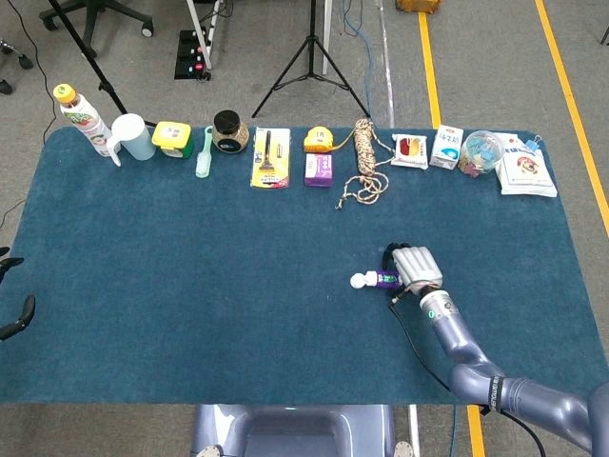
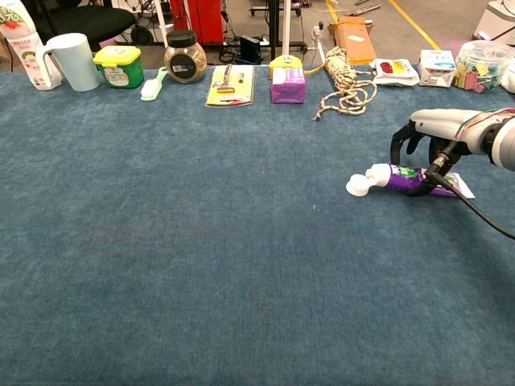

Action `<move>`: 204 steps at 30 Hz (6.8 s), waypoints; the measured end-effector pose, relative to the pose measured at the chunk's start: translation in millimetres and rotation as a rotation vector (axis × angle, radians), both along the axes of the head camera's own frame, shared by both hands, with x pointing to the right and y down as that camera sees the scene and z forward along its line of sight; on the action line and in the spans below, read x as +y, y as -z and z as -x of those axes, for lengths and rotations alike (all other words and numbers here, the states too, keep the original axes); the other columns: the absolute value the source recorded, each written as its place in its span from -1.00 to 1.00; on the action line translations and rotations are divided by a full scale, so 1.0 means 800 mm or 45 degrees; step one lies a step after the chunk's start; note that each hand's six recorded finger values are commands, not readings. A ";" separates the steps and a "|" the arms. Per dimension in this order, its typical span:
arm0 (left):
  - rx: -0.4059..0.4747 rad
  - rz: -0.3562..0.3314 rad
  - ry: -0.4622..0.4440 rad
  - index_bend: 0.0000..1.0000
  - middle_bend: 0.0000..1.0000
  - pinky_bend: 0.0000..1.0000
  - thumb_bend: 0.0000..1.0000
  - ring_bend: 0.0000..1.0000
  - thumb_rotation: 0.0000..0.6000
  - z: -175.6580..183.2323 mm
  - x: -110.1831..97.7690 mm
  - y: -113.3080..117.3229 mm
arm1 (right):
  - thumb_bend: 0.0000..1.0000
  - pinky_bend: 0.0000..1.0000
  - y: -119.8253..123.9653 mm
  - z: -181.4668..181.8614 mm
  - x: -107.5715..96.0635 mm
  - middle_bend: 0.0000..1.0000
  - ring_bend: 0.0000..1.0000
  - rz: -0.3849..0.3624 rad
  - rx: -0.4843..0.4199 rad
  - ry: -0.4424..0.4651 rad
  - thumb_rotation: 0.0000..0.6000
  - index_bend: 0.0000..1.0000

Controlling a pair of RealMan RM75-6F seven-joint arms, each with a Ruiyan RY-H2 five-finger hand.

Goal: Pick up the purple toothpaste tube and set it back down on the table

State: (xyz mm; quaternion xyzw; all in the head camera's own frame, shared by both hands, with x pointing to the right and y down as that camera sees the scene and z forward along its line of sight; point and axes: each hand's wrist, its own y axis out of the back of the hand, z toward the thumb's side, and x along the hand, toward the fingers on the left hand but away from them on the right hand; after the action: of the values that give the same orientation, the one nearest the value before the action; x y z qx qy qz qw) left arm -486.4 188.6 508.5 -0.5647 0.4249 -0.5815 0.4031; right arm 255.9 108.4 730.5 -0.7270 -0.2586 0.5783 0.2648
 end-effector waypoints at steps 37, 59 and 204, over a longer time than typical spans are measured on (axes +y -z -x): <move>-0.001 -0.009 -0.011 -0.57 -0.65 -0.58 -0.17 -0.66 0.41 -0.006 -0.002 0.004 | -0.45 0.28 0.019 -0.022 -0.011 -0.03 0.07 -0.015 -0.271 -0.257 1.00 0.21; 0.025 -0.014 -0.087 -0.57 -0.65 -0.58 -0.17 -0.66 0.41 -0.032 -0.014 0.002 | -0.46 0.91 0.051 -0.024 -0.005 0.50 0.65 -0.341 -0.320 -0.037 1.00 0.46; 0.478 0.728 -1.021 -0.85 -0.73 -0.58 -0.18 -0.79 -0.60 -0.539 -0.110 -0.108 | -0.46 0.97 0.094 0.045 -0.007 0.59 0.76 -0.386 -0.223 0.037 1.00 0.54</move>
State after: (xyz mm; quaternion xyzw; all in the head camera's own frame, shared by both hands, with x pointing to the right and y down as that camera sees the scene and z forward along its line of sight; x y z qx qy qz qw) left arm -55.5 100.3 594.8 -0.8648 0.0647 -0.3633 0.3406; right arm 219.9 102.6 655.4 -0.7301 -0.3543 0.4632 0.3561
